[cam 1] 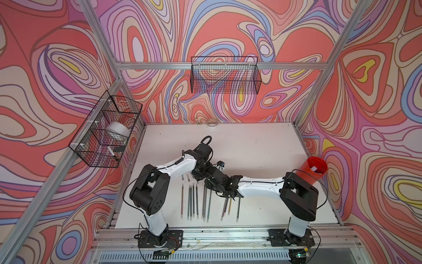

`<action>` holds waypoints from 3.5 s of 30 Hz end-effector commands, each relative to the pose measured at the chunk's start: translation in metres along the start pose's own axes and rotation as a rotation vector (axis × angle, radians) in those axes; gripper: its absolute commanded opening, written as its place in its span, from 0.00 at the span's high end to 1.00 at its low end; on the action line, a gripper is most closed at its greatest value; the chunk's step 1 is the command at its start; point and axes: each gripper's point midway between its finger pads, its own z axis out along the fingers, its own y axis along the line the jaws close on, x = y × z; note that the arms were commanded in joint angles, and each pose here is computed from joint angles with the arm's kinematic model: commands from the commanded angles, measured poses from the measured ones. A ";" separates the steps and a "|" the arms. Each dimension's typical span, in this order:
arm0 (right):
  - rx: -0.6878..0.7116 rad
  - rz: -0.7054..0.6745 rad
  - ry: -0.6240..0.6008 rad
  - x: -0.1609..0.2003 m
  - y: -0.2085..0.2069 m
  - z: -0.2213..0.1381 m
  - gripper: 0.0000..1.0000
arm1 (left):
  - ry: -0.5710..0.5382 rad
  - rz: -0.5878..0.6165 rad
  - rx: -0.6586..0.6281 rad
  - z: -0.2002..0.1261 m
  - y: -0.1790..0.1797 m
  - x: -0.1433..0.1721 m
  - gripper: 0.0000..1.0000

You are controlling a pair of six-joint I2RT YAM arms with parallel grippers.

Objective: Remove the protective cover of the pencils
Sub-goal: Pick up the pencil from the center of the board.

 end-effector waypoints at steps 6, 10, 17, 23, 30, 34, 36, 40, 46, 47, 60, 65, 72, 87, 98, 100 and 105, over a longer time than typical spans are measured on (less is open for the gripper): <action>-0.103 0.051 -0.088 -0.026 0.021 0.001 0.68 | 0.032 -0.022 0.045 -0.006 -0.003 0.008 0.34; -0.139 0.065 -0.104 -0.028 0.023 0.000 0.67 | 0.039 -0.024 0.070 -0.008 -0.007 0.010 0.34; -0.193 0.099 -0.146 -0.032 0.021 -0.002 0.58 | 0.046 -0.041 0.085 -0.010 -0.003 0.012 0.34; -0.223 0.126 -0.186 -0.038 0.018 -0.008 0.55 | 0.047 -0.046 0.099 -0.012 -0.004 0.013 0.33; -0.328 0.165 -0.207 -0.038 0.021 -0.017 0.51 | 0.058 -0.057 0.108 -0.010 -0.001 0.014 0.32; -0.326 0.164 -0.196 -0.038 0.024 -0.014 0.49 | 0.055 -0.057 0.117 -0.012 -0.003 0.014 0.32; -0.312 0.153 -0.183 -0.037 0.027 -0.009 0.50 | 0.056 -0.056 0.128 -0.014 -0.005 0.014 0.32; -0.269 0.151 -0.163 -0.033 0.026 0.003 0.50 | 0.058 -0.052 0.135 -0.015 -0.006 0.015 0.32; -0.175 0.155 -0.145 -0.029 0.012 0.015 0.56 | 0.056 -0.053 0.138 -0.017 -0.006 0.015 0.32; -0.161 0.153 -0.146 -0.029 0.009 0.015 0.57 | 0.053 -0.053 0.137 -0.017 -0.005 0.014 0.32; -0.135 0.107 -0.164 -0.037 0.010 -0.003 0.61 | 0.022 -0.046 0.037 -0.015 0.011 0.007 0.33; -0.122 0.101 -0.203 -0.048 0.001 -0.043 0.61 | -0.019 -0.048 0.041 -0.029 0.010 0.003 0.33; -0.015 0.120 -0.230 -0.052 -0.039 -0.094 0.64 | -0.074 -0.047 0.056 -0.049 0.009 0.000 0.34; 0.306 0.127 0.066 0.028 -0.090 -0.101 0.76 | -0.229 -0.119 0.207 -0.128 0.002 0.004 0.26; 0.345 0.105 0.134 0.050 -0.091 -0.080 0.76 | -0.220 -0.114 0.196 -0.126 0.002 0.005 0.28; 0.343 0.107 0.141 0.053 -0.091 -0.076 0.76 | -0.225 -0.114 0.195 -0.127 0.003 0.004 0.28; 0.358 0.100 0.159 0.058 -0.094 -0.069 0.76 | -0.215 -0.114 0.197 -0.124 0.002 0.004 0.28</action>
